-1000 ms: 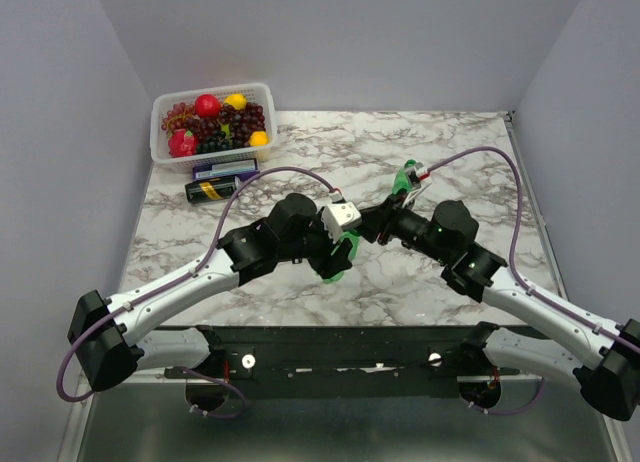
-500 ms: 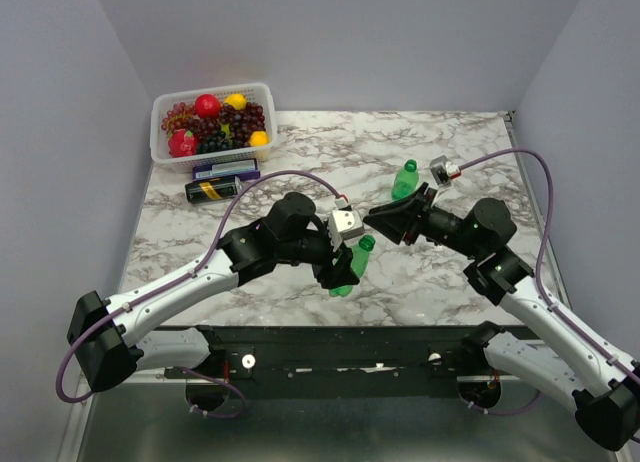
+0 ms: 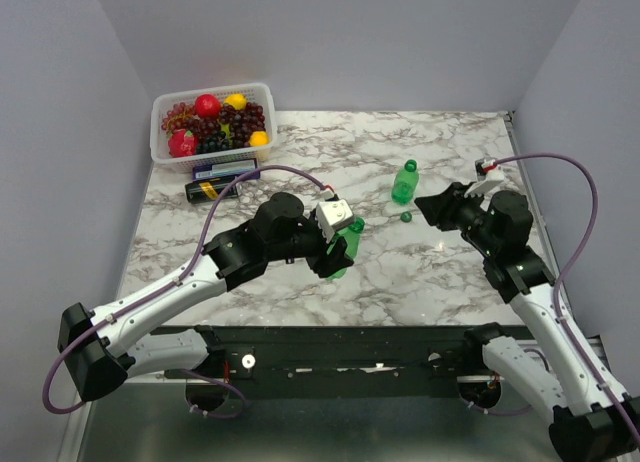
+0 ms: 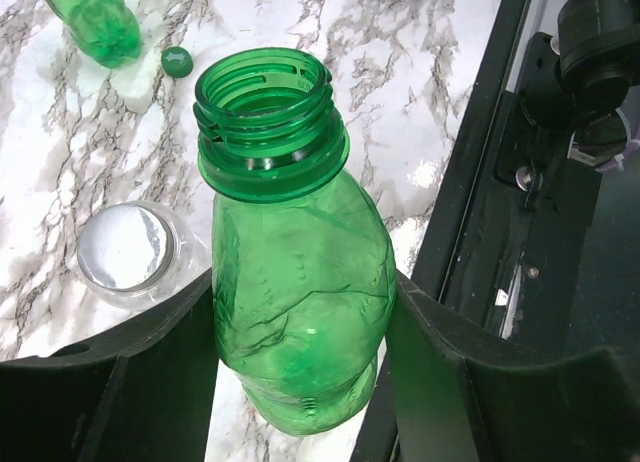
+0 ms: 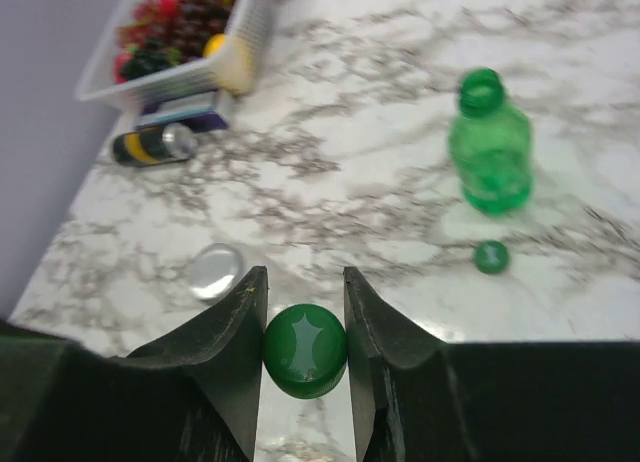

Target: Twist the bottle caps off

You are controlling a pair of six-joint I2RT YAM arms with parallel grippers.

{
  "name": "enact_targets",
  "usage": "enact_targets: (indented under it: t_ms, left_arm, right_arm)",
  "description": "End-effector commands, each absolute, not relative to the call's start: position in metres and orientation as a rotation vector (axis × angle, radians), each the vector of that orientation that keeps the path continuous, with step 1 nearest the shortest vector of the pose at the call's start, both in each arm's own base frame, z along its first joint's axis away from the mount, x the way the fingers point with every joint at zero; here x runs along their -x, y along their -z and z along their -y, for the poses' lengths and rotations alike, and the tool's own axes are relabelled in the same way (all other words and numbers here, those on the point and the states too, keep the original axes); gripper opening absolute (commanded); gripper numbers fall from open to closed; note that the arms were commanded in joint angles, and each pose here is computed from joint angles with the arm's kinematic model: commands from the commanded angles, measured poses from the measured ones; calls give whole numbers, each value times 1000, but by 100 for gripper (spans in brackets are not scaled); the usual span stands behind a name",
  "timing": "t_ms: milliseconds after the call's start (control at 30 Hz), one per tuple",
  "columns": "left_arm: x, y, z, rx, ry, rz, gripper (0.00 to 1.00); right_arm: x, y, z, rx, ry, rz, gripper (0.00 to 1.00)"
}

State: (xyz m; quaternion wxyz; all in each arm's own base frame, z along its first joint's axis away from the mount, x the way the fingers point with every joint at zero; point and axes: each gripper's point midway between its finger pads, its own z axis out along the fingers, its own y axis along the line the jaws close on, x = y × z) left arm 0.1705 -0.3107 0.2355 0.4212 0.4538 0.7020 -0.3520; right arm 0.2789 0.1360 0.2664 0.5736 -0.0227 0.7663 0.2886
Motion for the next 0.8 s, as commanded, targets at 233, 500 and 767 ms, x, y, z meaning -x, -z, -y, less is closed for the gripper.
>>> enact_targets:
  t_ms: [233, 500, 767]
  left_arm:
    - [-172, -240, 311, -1120, 877, -1742, 20]
    - [-172, -239, 311, -1122, 875, -1744, 20]
    - [-173, -234, 312, -1130, 870, -1757, 20]
  right_arm:
    - [-320, -150, -42, -265, -275, -2037, 25]
    - [-348, -105, -25, -287, -138, -2141, 25]
    - [-374, -101, -21, -308, -114, -2187, 28]
